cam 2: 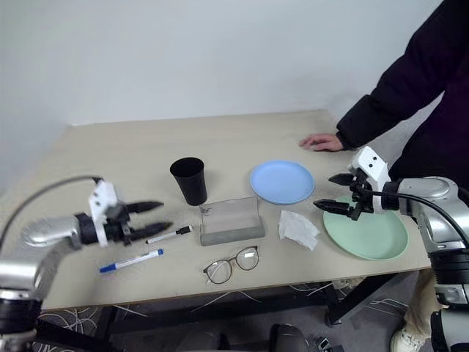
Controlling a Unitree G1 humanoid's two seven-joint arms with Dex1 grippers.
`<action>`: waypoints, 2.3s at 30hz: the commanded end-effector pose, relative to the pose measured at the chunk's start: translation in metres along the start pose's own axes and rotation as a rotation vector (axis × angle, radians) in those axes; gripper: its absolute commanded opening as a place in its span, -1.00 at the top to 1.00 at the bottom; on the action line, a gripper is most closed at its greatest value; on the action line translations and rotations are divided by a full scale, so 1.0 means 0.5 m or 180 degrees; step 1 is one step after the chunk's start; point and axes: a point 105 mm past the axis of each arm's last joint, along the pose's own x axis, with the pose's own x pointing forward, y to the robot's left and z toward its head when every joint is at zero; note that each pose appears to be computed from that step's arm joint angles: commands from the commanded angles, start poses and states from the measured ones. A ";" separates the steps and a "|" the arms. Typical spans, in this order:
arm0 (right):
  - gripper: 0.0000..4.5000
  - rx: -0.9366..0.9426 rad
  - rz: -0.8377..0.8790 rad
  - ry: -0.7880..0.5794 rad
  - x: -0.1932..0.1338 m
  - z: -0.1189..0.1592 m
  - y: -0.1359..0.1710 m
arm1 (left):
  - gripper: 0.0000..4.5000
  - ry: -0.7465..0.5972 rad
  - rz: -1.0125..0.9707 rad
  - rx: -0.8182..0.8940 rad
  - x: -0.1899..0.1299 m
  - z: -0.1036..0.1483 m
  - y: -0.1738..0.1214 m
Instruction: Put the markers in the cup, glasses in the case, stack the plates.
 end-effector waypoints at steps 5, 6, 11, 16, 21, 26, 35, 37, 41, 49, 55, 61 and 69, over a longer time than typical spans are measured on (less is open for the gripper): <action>-1.00 -0.0099 0.0007 -0.0061 -0.005 0.021 -0.003 | -0.38 -0.0071 0.0137 0.0108 -0.013 0.027 0.001; -1.00 -0.0098 0.0012 -0.0060 -0.006 0.021 -0.003 | -0.38 -0.0082 0.0147 0.0104 -0.013 0.028 0.000; -1.00 -0.0103 0.0021 -0.0042 -0.010 0.019 -0.002 | -0.38 -0.0091 0.0172 0.0109 -0.015 0.028 0.001; -1.00 -0.0080 -0.0002 -0.0041 -0.008 0.018 -0.006 | -0.38 -0.0086 0.0194 0.0109 -0.018 0.026 0.000; -1.00 -0.0053 -0.0028 -0.0016 -0.006 0.008 -0.007 | -0.38 -0.0072 0.0179 0.0095 -0.017 0.020 -0.006; -1.00 -0.0003 -0.0032 -0.0007 -0.006 0.001 -0.001 | -0.38 -0.0077 0.0158 0.0107 -0.017 0.027 -0.009; -1.00 0.0030 -0.0189 0.0021 -0.003 -0.015 -0.008 | -0.38 -0.0050 0.0163 0.0162 -0.016 0.030 0.009; -1.00 0.0062 -0.0263 0.0047 -0.007 -0.023 -0.012 | -0.38 -0.0051 0.0157 0.0169 -0.015 0.030 0.011; -1.00 0.0159 -0.0454 0.0104 -0.014 -0.044 -0.023 | -0.38 -0.0063 0.0136 0.0171 -0.010 0.029 0.012; -1.00 0.0466 -0.1044 0.0227 -0.053 -0.094 -0.077 | -0.38 -0.0066 0.0099 0.0161 -0.004 0.023 0.012; -1.00 0.0768 -0.1403 0.0375 -0.115 -0.156 -0.105 | -0.38 -0.0046 0.0096 0.0145 -0.005 0.017 0.012; -1.00 0.1029 -0.1662 0.0459 -0.165 -0.204 -0.123 | -0.38 -0.0028 0.0106 0.0124 -0.009 0.011 0.011; -1.00 0.1347 -0.1864 0.0499 -0.192 -0.254 -0.133 | -0.38 -0.0047 0.0135 0.0162 -0.016 0.008 0.012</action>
